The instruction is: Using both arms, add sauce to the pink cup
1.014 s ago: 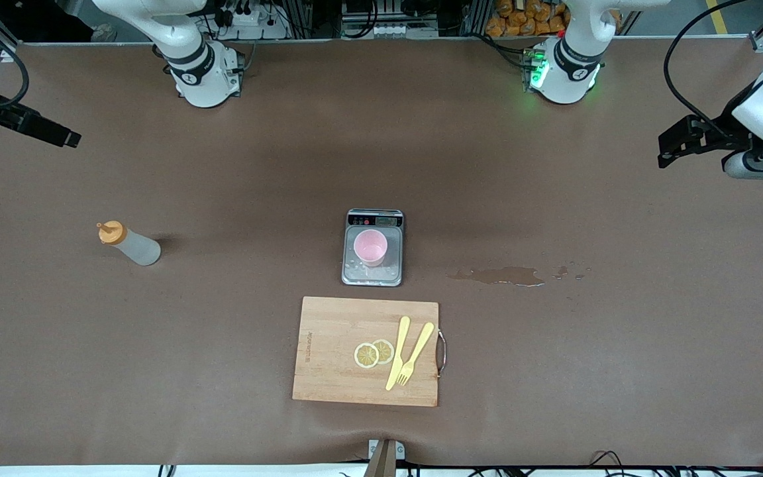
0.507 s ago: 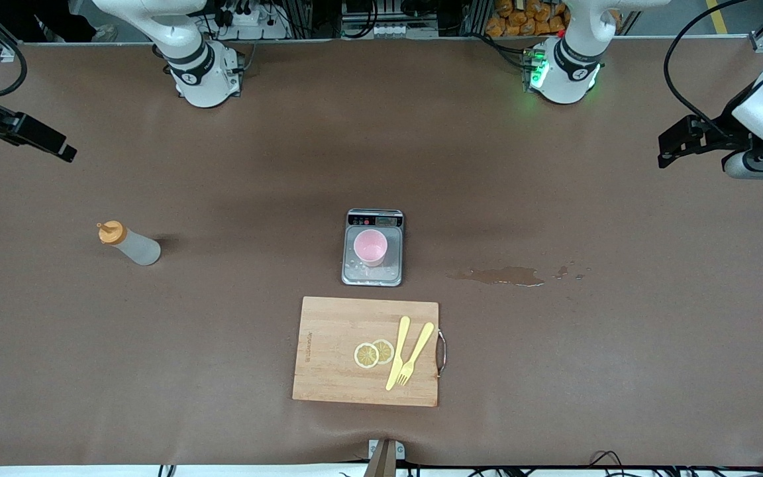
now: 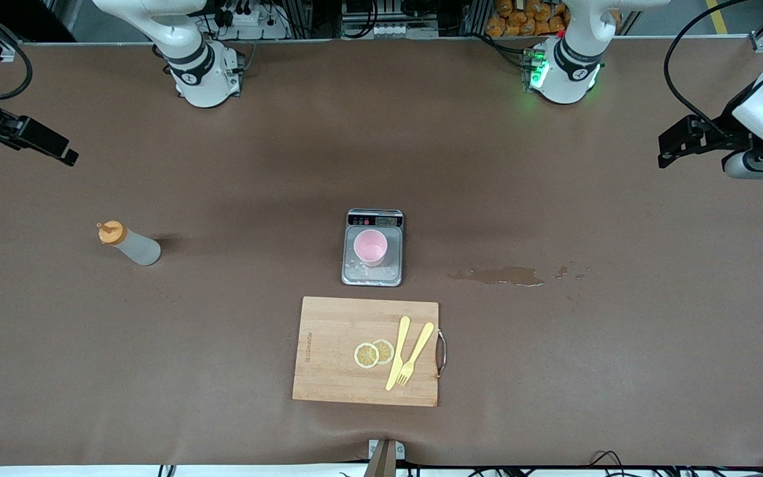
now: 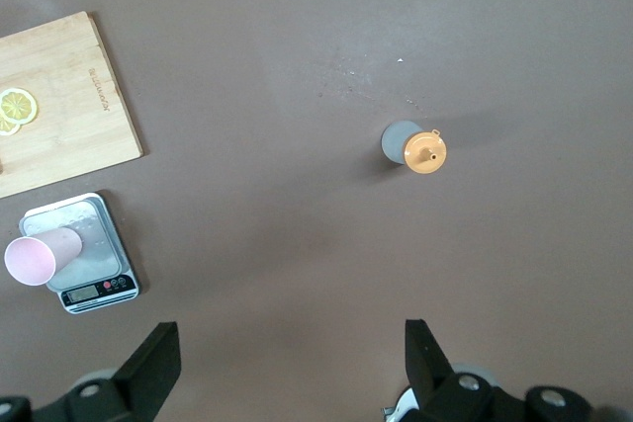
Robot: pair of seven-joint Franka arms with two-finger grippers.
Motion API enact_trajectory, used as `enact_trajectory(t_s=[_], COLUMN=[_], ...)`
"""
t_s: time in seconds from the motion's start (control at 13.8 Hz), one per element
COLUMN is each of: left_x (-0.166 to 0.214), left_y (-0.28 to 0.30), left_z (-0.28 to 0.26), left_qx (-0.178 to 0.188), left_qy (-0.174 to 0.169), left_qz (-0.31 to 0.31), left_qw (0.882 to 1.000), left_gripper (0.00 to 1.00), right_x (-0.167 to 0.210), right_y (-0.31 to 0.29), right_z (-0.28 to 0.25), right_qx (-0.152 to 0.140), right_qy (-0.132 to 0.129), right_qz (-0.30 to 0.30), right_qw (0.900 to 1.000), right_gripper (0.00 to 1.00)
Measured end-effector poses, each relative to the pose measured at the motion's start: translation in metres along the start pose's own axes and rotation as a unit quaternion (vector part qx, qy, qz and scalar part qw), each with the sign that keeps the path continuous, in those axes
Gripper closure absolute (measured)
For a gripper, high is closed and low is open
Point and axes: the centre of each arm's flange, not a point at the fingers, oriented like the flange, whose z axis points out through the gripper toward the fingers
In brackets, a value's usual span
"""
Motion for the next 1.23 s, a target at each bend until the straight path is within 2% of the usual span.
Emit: enact_trajectory(t_s=[0.36,0.94,1.23], left_x=[0.000,0.000,0.000], left_y=[0.000,0.000,0.000], left_z=[0.000,0.000,0.000], left_qx=[0.000,0.000,0.000], left_qy=[0.000,0.000,0.000], left_qz=[0.000,0.000,0.000], left_qw=[1.000,1.000,1.000], left_gripper=[0.00,0.00,0.00], right_x=[0.001,-0.001,0.000], right_y=[0.010,0.006,0.008], right_z=[-0.012,-0.014,-0.014], right_qx=[0.005,0.002,-0.007], right_qy=[0.016,0.019,0.022], right_qz=[0.008,0.002,-0.054], right_qw=[1.000,1.000,0.998], right_gripper=[0.00,0.00,0.00])
